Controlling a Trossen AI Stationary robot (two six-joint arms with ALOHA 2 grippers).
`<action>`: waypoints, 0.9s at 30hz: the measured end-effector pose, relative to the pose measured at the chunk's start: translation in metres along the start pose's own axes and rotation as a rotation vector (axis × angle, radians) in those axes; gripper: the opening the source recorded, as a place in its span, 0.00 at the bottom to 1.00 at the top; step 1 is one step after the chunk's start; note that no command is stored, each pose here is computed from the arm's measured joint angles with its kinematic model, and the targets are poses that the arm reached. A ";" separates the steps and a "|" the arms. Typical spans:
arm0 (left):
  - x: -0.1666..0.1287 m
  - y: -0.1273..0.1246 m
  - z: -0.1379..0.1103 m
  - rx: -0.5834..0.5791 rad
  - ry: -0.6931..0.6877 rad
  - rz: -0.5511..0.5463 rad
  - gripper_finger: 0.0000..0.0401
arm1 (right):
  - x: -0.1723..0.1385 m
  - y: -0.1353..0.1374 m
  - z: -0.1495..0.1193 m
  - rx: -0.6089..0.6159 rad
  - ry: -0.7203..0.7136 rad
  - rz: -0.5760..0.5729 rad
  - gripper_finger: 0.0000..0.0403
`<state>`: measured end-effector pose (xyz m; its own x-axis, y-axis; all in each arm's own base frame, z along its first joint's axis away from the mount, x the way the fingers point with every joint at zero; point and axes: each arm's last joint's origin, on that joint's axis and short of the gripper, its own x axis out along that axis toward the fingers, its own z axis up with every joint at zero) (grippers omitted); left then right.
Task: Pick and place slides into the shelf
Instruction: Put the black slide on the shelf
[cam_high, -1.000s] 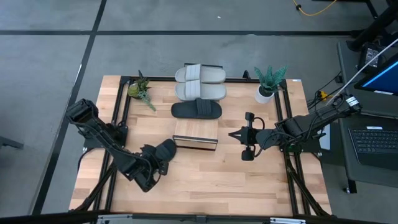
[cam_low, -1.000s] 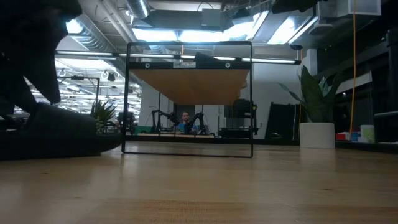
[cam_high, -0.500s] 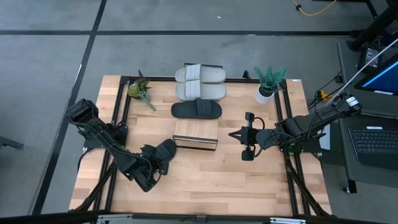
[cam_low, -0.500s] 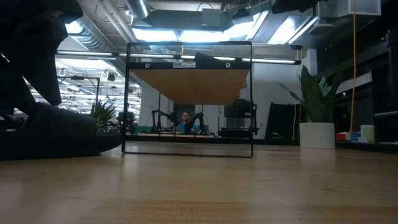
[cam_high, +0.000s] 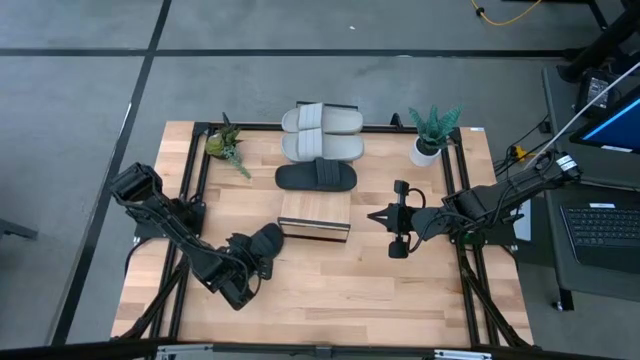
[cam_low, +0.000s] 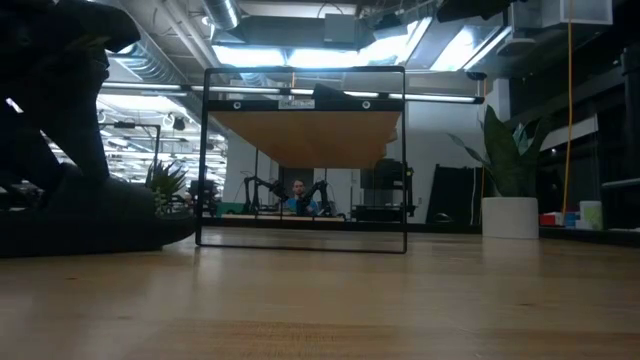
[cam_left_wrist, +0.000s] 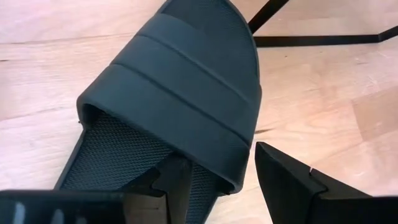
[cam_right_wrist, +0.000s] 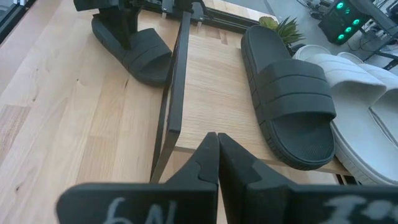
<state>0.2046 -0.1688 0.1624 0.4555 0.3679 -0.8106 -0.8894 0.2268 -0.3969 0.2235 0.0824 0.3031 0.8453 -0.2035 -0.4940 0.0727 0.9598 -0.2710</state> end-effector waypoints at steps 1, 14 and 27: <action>0.000 0.000 0.000 -0.001 0.000 -0.001 0.41 | 0.000 0.000 0.000 0.000 0.000 0.000 0.01; 0.025 0.023 -0.005 -0.077 -0.042 -0.124 0.20 | -0.004 0.007 -0.001 -0.020 0.000 0.027 0.01; 0.015 0.029 -0.019 -0.041 -0.030 -0.201 0.01 | -0.006 0.011 -0.002 -0.008 0.002 0.042 0.01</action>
<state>0.1851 -0.1737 0.1307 0.6247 0.3459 -0.7001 -0.7808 0.2619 -0.5673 0.2180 0.0936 0.3016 0.8463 -0.1630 -0.5071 0.0327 0.9661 -0.2560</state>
